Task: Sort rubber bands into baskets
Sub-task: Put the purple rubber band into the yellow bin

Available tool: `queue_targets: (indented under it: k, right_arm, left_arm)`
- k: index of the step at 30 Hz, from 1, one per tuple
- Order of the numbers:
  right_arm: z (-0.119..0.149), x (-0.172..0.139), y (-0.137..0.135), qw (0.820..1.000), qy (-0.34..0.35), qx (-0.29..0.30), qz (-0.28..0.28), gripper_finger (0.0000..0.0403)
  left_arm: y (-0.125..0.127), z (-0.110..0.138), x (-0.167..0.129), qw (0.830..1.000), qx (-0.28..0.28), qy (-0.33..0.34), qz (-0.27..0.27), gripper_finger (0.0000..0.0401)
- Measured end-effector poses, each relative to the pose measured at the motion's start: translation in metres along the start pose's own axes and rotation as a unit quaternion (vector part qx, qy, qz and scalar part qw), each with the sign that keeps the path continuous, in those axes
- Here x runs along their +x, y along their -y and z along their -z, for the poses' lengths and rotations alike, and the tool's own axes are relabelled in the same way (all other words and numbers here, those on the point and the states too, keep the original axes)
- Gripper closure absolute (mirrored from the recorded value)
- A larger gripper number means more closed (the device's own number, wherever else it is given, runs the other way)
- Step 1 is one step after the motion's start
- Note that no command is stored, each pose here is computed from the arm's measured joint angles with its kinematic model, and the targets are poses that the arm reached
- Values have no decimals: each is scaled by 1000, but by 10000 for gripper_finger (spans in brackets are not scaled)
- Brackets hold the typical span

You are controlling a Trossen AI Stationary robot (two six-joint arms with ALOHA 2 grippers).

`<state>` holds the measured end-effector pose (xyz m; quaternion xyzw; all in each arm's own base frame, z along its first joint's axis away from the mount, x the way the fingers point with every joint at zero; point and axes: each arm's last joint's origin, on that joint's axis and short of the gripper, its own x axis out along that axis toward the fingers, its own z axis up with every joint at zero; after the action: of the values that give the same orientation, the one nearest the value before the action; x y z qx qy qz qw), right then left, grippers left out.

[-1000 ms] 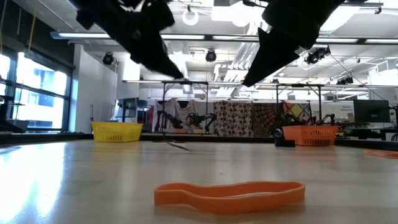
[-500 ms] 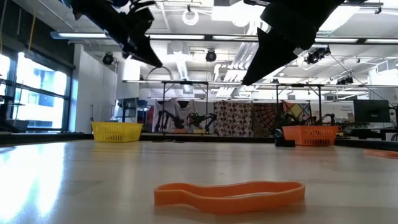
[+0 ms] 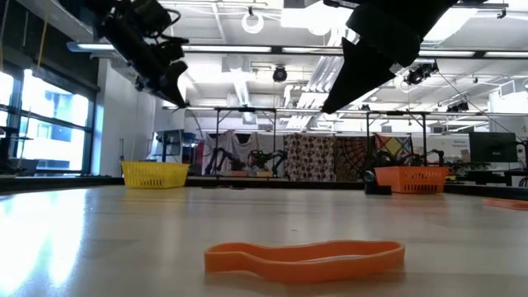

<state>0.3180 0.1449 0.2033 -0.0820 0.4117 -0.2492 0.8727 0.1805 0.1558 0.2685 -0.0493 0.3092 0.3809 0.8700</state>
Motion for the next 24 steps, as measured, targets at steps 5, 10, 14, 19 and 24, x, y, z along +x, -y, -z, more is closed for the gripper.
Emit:
queue_targets:
  k: [5, 10, 14, 19, 24]
  right_arm:
    - [0, 0, 0, 1000, 0, -1, 0, 261]
    - [0, 0, 0, 1000, 0, -1, 0, 261]
    - [0, 0, 0, 1000, 0, -1, 0, 261]
    - [0, 0, 0, 1000, 0, 0, 0, 261]
    - [0, 0, 0, 1000, 0, 0, 0, 261]
  left_arm:
    - [-22, 7, 10, 999, -12, -33, -34, 401]
    - [-37, 17, 32, 997, -25, -70, -28, 401]
    - [-48, 29, 52, 992, -32, -111, -41, 401]
    - [-59, 43, 70, 985, -33, -155, -70, 401]
    - [-65, 49, 74, 979, -17, -181, -97, 401]
